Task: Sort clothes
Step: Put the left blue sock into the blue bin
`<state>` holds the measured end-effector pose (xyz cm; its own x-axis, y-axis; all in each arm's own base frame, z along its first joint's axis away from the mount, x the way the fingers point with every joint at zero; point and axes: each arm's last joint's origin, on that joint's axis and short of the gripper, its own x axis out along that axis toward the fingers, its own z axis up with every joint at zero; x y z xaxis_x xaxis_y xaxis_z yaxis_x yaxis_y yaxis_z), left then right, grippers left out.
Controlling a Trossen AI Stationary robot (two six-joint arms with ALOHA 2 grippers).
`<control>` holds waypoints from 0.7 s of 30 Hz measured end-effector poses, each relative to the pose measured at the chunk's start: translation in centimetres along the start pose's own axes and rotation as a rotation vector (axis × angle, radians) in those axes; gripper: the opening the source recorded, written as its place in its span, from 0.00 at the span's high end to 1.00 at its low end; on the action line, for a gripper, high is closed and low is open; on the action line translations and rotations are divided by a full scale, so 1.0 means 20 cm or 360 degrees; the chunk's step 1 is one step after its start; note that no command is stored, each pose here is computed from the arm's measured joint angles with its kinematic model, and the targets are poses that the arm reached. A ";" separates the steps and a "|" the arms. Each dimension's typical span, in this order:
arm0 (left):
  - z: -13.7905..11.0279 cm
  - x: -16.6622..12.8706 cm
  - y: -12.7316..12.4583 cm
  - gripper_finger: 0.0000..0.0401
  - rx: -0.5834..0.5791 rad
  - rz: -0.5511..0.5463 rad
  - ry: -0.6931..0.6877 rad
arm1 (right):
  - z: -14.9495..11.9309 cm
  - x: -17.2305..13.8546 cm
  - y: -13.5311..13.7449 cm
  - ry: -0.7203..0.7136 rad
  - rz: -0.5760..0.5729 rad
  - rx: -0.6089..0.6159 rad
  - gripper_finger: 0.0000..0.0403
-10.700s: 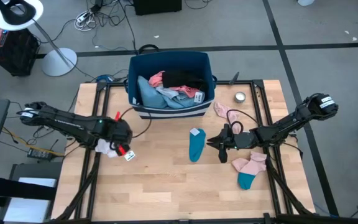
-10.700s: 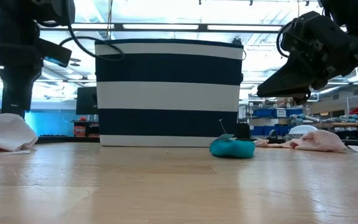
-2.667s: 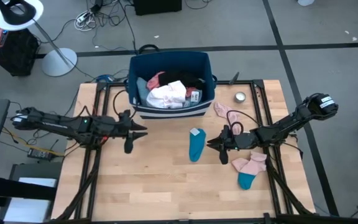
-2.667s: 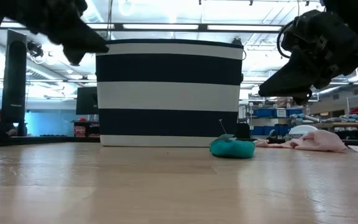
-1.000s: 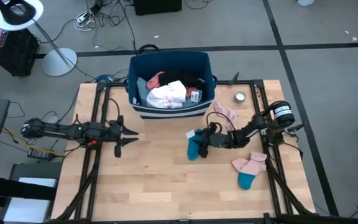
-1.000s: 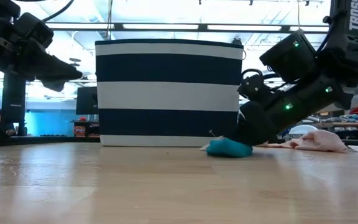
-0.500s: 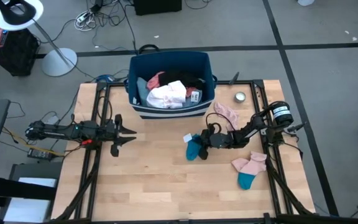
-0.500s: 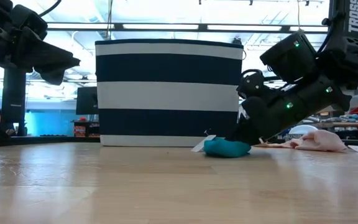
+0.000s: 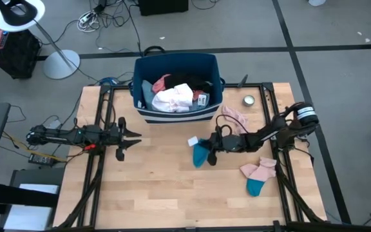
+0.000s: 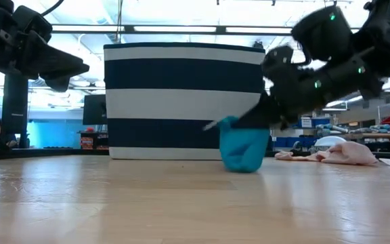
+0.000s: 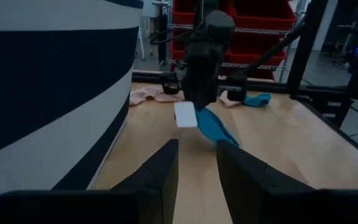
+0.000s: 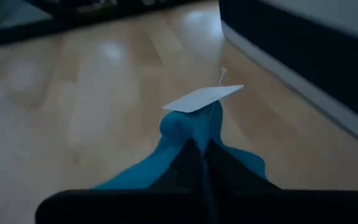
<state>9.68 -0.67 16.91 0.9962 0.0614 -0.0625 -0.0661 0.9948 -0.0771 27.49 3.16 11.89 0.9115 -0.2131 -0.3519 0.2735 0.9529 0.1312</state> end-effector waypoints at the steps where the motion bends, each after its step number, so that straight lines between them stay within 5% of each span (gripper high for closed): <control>1: 0.00 0.00 0.00 0.71 -0.0002 0.0000 -0.0010 | 0.02 -0.01 0.00 -0.0025 0.0007 0.0003 0.99; 10: 0.02 0.00 0.00 0.71 -0.0018 -0.0007 -0.0091 | 0.31 -0.01 0.08 0.0199 -0.0094 -0.0176 0.99; 21: 0.03 0.00 0.00 0.71 -0.0021 -0.0010 -0.0104 | 0.98 -0.05 0.23 0.0020 -0.0097 -0.0334 0.99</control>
<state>9.71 -0.68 17.48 0.9981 0.0610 0.0033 -0.0605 0.9941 -0.0904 33.85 3.53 31.04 0.8909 -0.2702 -0.3652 0.2566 0.9627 -0.0862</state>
